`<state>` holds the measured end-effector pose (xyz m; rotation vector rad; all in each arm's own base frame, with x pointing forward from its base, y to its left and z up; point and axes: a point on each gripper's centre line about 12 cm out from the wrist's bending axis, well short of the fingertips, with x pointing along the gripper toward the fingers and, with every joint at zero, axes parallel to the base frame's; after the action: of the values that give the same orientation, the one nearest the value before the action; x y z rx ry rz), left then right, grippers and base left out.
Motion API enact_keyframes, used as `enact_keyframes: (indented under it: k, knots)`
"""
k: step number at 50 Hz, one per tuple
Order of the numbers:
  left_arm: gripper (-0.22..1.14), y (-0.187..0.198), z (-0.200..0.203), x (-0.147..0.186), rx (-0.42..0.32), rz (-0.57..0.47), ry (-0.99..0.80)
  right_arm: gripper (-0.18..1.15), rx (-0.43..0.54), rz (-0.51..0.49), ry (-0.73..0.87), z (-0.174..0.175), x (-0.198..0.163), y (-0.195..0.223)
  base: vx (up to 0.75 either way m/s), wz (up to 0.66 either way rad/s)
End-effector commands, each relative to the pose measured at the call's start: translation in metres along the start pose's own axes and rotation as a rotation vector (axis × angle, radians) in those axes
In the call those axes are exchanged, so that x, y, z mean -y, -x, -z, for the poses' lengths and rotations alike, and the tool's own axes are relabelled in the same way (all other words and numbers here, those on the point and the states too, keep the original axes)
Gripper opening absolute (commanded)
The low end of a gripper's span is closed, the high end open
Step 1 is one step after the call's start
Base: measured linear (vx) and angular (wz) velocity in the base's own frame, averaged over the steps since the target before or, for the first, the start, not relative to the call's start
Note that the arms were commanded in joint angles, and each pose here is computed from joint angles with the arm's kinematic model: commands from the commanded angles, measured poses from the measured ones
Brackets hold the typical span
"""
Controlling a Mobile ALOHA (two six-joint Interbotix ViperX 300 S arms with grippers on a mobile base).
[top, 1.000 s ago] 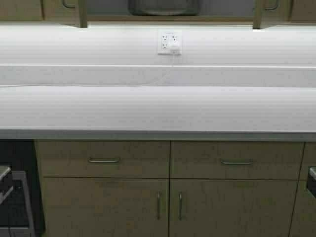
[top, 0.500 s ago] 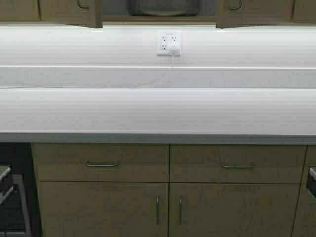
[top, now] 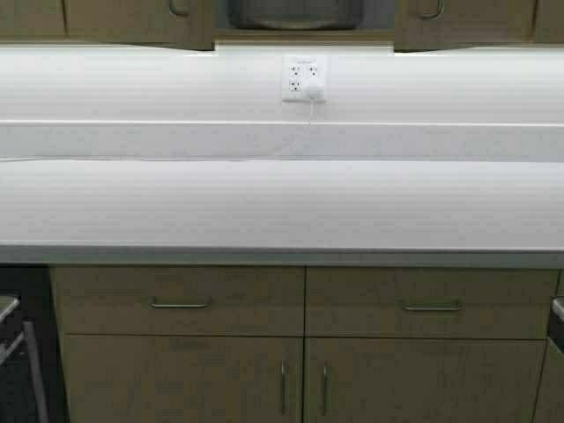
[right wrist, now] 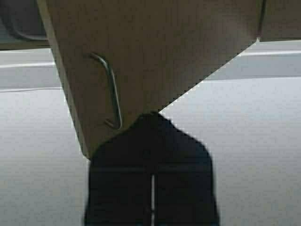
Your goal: Open the cabinet, put the pot inside, then close it
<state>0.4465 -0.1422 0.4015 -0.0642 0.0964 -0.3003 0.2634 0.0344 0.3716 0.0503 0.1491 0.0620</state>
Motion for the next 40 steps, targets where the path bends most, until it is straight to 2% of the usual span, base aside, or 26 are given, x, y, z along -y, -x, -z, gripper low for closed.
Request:
enact_keyframes:
  k: [1, 15, 27, 40]
  knots:
    - [0.04, 0.022, -0.012, 0.001, 0.022, 0.002, -0.005, 0.06, 0.028, -0.002, -0.003, -0.012, -0.001, 0.0, 0.06, 0.0]
    - [0.04, 0.062, 0.012, 0.001, 0.01, 0.015, -0.014, 0.06, 0.036, -0.038, 0.002, -0.029, -0.012, -0.033, 0.04, 0.01]
    - [0.04, 0.068, 0.016, 0.003, 0.017, 0.022, -0.014, 0.06, 0.053, -0.061, 0.007, -0.062, -0.029, -0.091, 0.01, 0.02]
    - [0.04, 0.072, 0.005, 0.02, 0.047, 0.067, -0.007, 0.06, 0.022, -0.09, 0.013, -0.058, -0.048, -0.148, 0.08, 0.0]
